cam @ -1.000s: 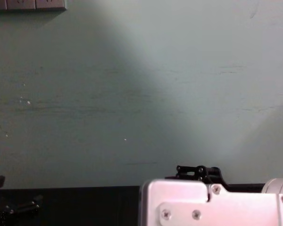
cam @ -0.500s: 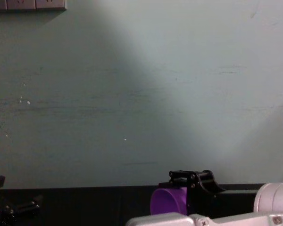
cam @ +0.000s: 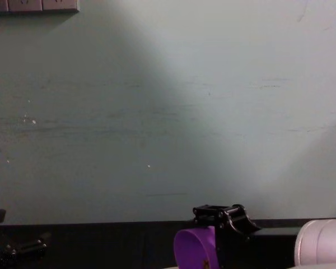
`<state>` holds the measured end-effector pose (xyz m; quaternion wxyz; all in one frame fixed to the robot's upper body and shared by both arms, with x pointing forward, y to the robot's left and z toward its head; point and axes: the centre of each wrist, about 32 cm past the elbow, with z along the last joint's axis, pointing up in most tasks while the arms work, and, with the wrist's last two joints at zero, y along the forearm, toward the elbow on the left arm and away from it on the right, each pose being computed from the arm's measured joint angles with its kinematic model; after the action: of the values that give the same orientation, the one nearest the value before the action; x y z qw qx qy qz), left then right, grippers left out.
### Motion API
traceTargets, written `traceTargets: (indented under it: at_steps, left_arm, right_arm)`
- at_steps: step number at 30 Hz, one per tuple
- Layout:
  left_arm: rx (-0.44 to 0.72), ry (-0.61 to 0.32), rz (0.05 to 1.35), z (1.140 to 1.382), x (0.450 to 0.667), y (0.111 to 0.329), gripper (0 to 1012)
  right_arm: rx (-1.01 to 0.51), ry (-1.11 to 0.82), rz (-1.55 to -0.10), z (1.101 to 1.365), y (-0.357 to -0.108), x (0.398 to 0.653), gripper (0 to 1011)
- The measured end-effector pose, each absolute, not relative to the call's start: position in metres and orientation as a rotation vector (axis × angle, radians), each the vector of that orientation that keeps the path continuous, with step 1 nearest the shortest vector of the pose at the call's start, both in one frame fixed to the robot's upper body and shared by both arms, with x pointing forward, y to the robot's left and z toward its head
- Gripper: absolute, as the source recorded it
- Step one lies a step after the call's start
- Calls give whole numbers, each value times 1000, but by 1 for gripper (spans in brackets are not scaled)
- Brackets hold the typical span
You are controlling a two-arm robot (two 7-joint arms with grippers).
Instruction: Pick up the cup and pour the mung beans from the cup into the bowl.
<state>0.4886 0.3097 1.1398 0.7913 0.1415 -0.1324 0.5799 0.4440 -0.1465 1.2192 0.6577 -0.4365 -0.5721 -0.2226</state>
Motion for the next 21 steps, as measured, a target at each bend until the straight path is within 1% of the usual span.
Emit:
traceTargets:
  at_steps: [21]
  left_arm:
    - [304,-285,1248,1140,489,310,1000]
  right_arm:
    - [-1016,-1336,-480,1221,-142,441,739]
